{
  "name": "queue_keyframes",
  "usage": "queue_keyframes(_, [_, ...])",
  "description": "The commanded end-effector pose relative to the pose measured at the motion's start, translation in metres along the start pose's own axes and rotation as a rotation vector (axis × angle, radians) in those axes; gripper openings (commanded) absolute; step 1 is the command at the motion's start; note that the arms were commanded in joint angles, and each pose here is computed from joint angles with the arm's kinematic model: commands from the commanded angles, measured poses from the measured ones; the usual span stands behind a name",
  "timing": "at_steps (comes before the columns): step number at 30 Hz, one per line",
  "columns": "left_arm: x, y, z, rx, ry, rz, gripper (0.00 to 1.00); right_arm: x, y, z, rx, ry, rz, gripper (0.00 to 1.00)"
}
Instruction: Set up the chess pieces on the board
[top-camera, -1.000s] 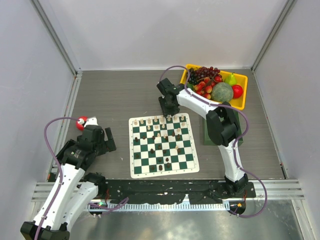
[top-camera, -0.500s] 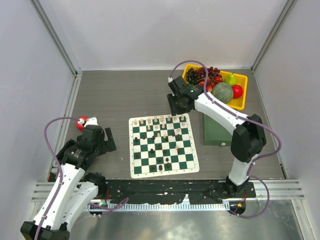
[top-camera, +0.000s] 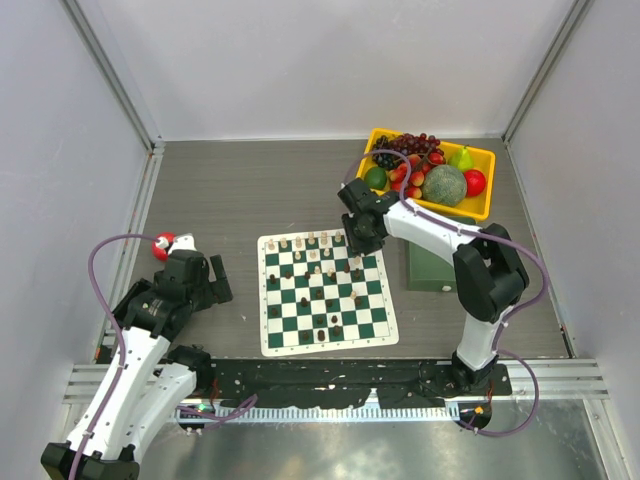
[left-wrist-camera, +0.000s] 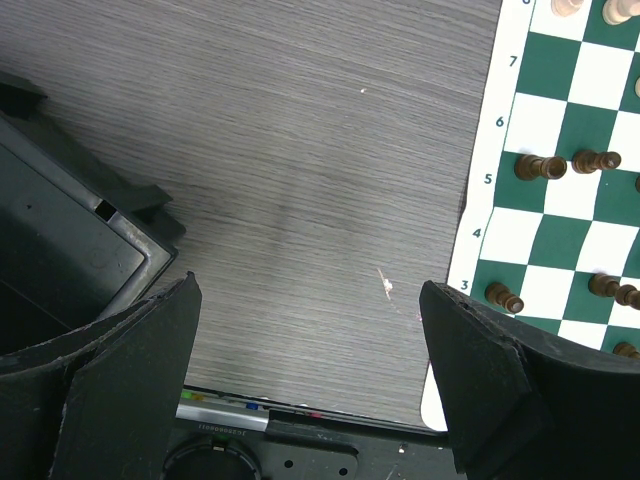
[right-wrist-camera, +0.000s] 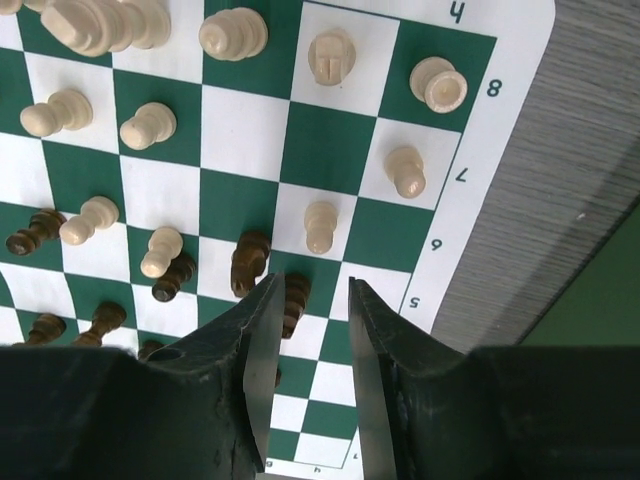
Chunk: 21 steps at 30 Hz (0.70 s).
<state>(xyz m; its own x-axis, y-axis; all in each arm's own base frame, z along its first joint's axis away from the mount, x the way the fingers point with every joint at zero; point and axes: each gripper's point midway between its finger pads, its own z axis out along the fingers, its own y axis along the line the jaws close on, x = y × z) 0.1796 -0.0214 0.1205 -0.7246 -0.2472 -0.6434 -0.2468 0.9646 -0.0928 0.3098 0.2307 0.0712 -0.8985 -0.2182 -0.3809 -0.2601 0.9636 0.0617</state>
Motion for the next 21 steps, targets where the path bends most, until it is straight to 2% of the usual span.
queue_keyframes(1, [-0.012, -0.005, 0.000, 0.022, -0.048, 0.000, 0.99, -0.021, 0.011, 0.003, -0.027, -0.060, 0.012, 0.37])
queue_keyframes(21, [-0.011, -0.003, 0.001, 0.015, -0.046, 0.000, 0.99, -0.016, 0.005, 0.026, 0.001, -0.016, 0.007, 0.33])
